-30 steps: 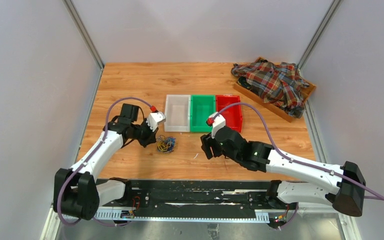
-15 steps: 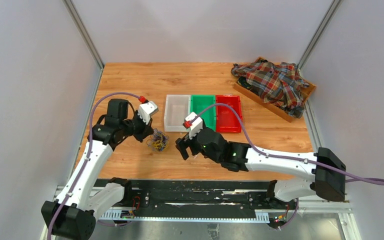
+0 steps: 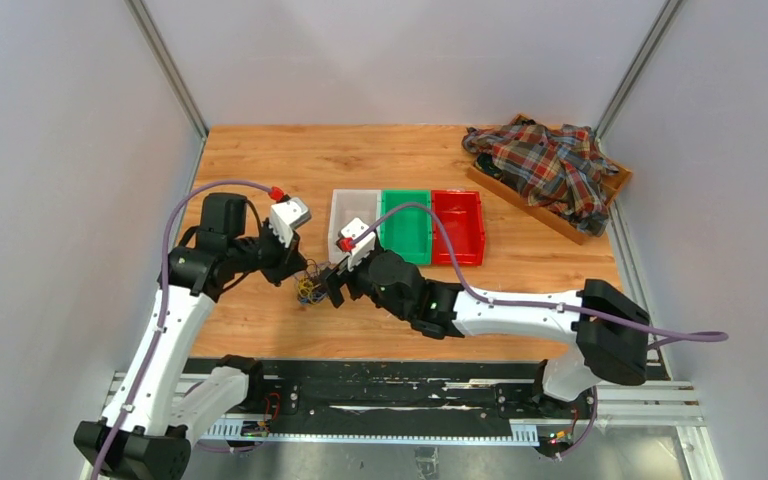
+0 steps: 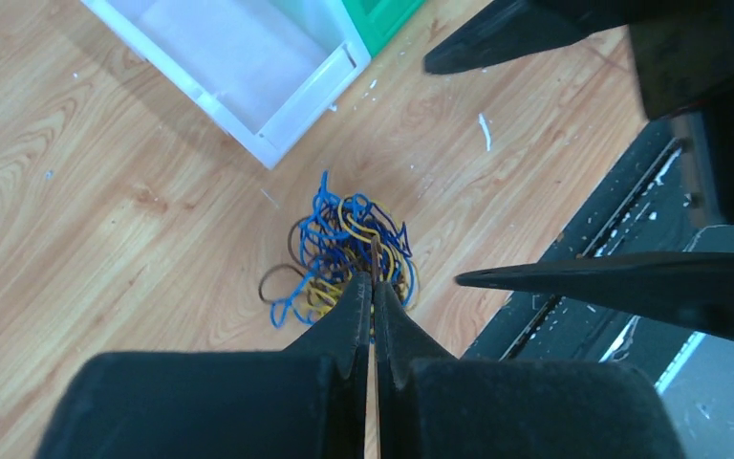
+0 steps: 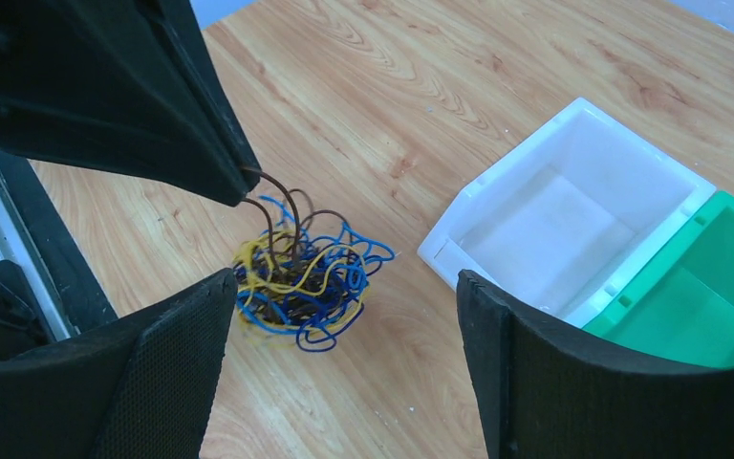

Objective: Untangle the cables

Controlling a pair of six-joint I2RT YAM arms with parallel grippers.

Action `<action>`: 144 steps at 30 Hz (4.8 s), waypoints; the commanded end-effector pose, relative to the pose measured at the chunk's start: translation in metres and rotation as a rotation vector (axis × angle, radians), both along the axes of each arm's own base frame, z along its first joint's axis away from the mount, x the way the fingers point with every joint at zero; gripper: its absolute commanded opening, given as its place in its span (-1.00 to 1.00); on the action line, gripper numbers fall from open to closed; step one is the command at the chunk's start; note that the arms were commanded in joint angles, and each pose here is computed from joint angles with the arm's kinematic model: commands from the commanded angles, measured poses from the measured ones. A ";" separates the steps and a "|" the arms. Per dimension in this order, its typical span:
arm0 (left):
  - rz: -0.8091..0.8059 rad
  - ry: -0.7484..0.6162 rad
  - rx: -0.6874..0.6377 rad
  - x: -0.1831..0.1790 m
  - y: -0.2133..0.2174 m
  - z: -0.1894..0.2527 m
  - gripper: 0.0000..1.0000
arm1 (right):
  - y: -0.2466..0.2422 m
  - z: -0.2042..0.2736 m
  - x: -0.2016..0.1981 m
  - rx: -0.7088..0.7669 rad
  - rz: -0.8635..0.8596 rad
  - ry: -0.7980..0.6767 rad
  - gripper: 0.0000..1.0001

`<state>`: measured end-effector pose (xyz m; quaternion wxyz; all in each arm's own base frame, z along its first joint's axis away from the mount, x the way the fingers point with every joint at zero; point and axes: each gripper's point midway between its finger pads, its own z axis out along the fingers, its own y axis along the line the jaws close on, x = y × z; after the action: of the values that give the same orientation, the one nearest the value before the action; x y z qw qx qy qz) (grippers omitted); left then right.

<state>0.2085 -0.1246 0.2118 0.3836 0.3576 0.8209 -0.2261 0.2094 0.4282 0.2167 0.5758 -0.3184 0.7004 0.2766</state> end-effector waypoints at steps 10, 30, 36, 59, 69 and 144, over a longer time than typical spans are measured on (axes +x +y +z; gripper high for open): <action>-0.106 -0.027 -0.068 -0.030 -0.015 0.039 -0.99 | 0.025 0.014 0.015 0.085 -0.049 -0.055 0.66; -0.227 -0.054 -0.189 -0.057 -0.037 0.104 -0.99 | 0.052 -0.044 0.020 0.046 -0.032 -0.002 0.54; -0.241 -0.120 -0.218 -0.061 -0.039 0.135 -0.99 | 0.038 -0.073 0.011 0.024 -0.026 0.051 0.53; -0.010 -0.484 -0.121 -0.007 -0.009 0.259 -0.99 | -0.069 -0.152 -0.016 -0.036 -0.156 0.177 0.45; 0.005 -0.560 -0.140 -0.005 -0.008 0.290 -0.99 | -0.099 -0.176 -0.018 -0.086 -0.222 0.198 0.40; -0.557 0.122 0.219 -0.035 -0.097 -0.113 -0.08 | -0.208 -0.101 -0.067 -0.176 -0.210 0.413 0.41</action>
<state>0.1653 -0.2035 0.1022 0.1897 0.5645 0.7654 -0.2439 0.1593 0.2264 0.1208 0.4610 -0.2107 0.8355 0.2124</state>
